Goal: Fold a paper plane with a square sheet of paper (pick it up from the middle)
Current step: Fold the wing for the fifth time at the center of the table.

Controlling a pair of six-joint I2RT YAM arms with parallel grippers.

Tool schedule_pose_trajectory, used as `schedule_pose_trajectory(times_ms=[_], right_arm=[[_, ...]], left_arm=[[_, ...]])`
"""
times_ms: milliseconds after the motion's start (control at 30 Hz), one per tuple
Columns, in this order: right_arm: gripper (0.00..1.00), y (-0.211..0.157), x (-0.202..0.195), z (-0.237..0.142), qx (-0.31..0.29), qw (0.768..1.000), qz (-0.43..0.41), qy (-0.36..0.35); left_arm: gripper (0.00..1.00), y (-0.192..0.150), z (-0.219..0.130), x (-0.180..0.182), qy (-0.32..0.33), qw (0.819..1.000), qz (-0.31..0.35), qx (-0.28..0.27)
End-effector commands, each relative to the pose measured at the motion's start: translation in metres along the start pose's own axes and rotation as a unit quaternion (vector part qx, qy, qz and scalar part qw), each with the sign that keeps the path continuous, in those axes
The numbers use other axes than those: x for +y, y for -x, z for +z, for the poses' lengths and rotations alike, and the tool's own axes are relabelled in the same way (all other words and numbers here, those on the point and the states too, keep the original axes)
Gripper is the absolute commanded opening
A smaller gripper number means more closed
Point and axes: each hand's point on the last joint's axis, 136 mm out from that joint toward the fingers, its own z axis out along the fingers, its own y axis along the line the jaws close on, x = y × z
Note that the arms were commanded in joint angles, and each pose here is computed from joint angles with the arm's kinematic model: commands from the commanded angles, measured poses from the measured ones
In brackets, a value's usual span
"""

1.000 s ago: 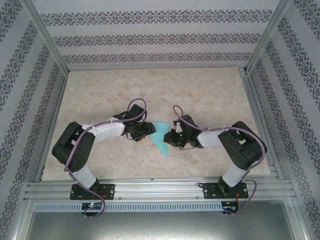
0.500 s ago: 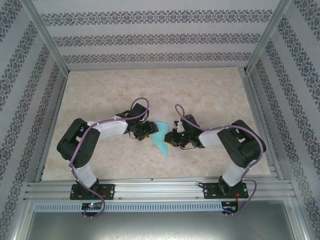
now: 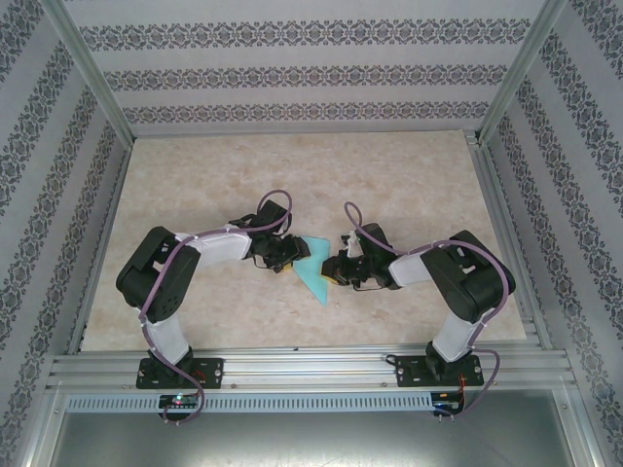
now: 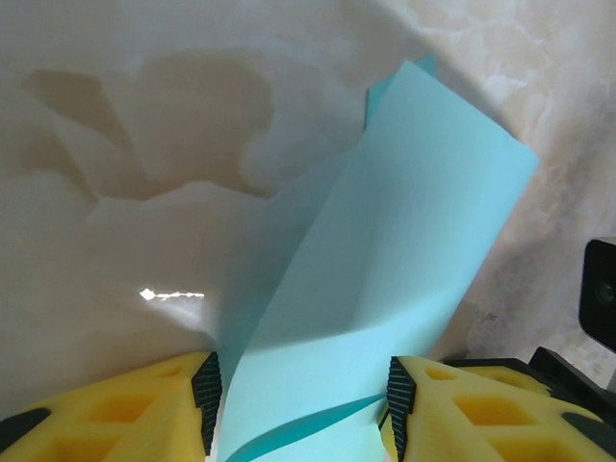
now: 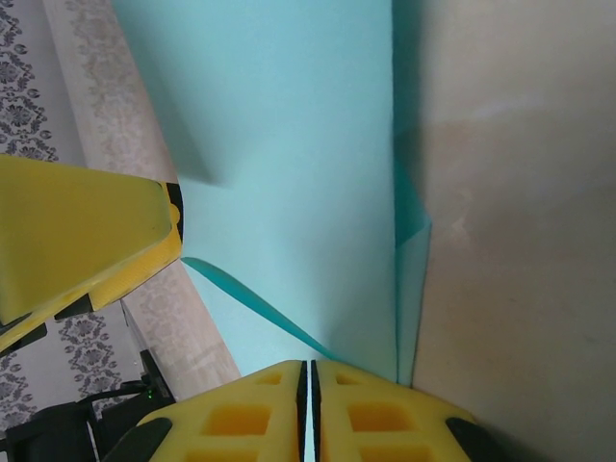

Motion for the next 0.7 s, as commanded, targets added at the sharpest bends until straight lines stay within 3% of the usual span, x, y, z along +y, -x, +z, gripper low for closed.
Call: schedule_pose_trajectory(times_ms=[0, 667], right_arm=[[0.13, -0.007, -0.067, 0.008, -0.016, 0.994, 0.042, -0.104], [0.14, -0.006, -0.073, 0.005, -0.015, 0.993, 0.041, -0.108]], left_arm=[[0.52, 0.007, 0.0, -0.012, -0.026, 1.0, -0.006, -0.004], [0.44, 0.016, -0.001, -0.02, -0.078, 0.997, -0.013, 0.009]])
